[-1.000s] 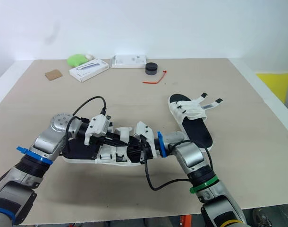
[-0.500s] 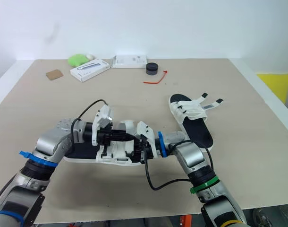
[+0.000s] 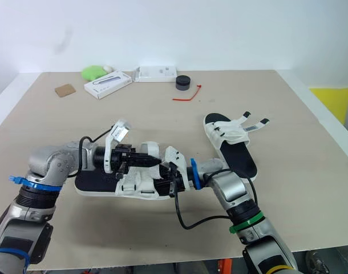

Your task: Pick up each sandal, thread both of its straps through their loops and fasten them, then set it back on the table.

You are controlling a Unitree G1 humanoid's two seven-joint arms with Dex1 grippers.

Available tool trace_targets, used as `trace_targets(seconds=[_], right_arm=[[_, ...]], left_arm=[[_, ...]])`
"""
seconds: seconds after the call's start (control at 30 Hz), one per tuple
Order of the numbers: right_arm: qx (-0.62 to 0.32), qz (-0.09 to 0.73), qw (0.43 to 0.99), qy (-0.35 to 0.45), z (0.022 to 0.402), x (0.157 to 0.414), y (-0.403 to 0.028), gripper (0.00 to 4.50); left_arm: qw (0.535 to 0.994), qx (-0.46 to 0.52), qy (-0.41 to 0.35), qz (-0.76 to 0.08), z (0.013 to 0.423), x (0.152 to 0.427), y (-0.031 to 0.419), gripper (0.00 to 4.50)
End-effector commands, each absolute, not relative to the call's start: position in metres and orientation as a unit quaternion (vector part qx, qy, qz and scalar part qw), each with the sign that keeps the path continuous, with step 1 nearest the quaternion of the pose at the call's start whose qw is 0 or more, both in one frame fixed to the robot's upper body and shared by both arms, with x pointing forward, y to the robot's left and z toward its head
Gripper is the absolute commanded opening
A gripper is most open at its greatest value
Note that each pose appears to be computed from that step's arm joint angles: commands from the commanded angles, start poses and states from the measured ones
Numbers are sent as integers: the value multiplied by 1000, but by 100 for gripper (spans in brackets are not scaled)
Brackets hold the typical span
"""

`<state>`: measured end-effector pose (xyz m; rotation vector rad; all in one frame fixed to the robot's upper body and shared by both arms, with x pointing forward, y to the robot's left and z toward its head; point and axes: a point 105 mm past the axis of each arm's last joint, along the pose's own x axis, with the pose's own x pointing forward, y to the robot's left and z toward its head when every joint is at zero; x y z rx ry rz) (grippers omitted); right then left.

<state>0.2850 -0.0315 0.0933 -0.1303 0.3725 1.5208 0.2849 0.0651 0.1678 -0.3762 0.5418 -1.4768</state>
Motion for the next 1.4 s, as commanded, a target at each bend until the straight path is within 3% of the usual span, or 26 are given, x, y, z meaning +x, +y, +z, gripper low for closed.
trace_targets(seconds=[0.03,0.43,0.7,1.13,1.4], right_arm=[[-47,662,706,246,55,278,-39,0],[-44,663,706,247,55,276,-38,0],[-42,660,708,248,54,276,-39,0],[-41,660,707,250,54,275,-39,0],[-41,661,706,251,53,274,-39,0]], left_arm=[[667,-180,261,-675,177,269,70,6],[707,-201,258,-627,168,287,68,6],[709,-213,265,-617,169,295,69,6],[689,-237,299,-616,168,287,77,6],[650,-312,312,-619,189,291,80,6]])
